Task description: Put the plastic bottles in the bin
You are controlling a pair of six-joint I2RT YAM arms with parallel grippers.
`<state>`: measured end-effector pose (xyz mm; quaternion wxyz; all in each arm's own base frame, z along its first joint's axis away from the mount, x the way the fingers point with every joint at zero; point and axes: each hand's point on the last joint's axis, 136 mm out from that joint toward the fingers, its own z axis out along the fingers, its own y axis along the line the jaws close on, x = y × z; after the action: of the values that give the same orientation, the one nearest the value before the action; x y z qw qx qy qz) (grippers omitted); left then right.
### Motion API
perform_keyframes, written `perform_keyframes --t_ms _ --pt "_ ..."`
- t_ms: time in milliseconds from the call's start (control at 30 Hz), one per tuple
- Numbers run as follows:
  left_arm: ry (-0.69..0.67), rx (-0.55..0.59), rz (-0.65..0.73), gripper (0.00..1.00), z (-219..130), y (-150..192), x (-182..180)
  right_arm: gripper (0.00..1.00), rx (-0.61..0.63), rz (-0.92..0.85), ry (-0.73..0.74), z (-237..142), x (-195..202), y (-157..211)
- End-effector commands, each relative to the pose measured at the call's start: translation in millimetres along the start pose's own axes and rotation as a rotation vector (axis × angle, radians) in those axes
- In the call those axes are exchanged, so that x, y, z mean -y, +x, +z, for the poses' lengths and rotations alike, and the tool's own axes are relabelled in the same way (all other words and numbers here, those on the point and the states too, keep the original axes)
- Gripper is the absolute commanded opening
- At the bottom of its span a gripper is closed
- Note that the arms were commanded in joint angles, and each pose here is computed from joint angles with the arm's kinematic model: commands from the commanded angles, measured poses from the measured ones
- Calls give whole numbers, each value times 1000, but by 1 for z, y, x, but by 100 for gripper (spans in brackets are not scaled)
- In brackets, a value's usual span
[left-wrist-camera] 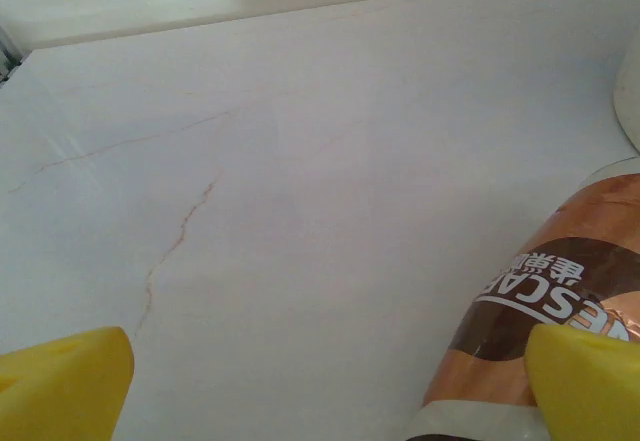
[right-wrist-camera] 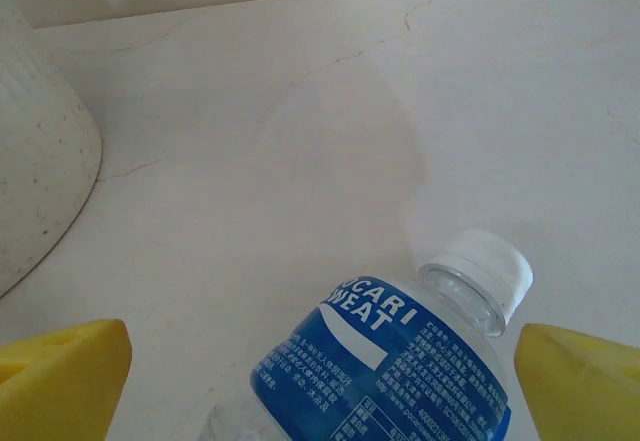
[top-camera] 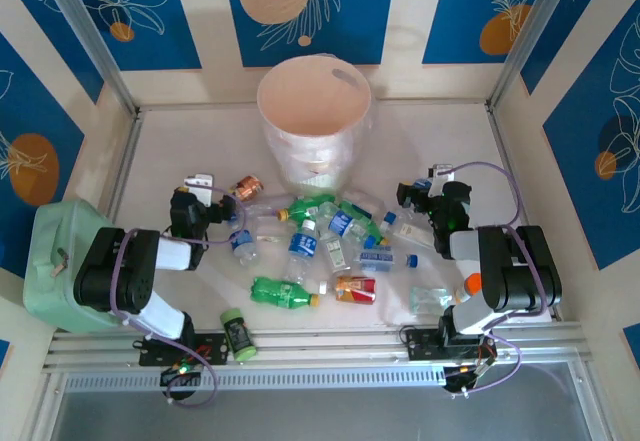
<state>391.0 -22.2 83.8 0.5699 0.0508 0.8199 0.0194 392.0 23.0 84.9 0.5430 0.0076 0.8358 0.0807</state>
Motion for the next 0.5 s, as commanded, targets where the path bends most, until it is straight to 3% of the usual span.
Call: perform_keyframes --t_ms 0,467 --pt "24 24 5 100 3 -10 4 99 31 -22 -8 1 -2 -10" --pt "30 20 2 100 3 -9 5 99 30 -20 -9 1 -2 -10"
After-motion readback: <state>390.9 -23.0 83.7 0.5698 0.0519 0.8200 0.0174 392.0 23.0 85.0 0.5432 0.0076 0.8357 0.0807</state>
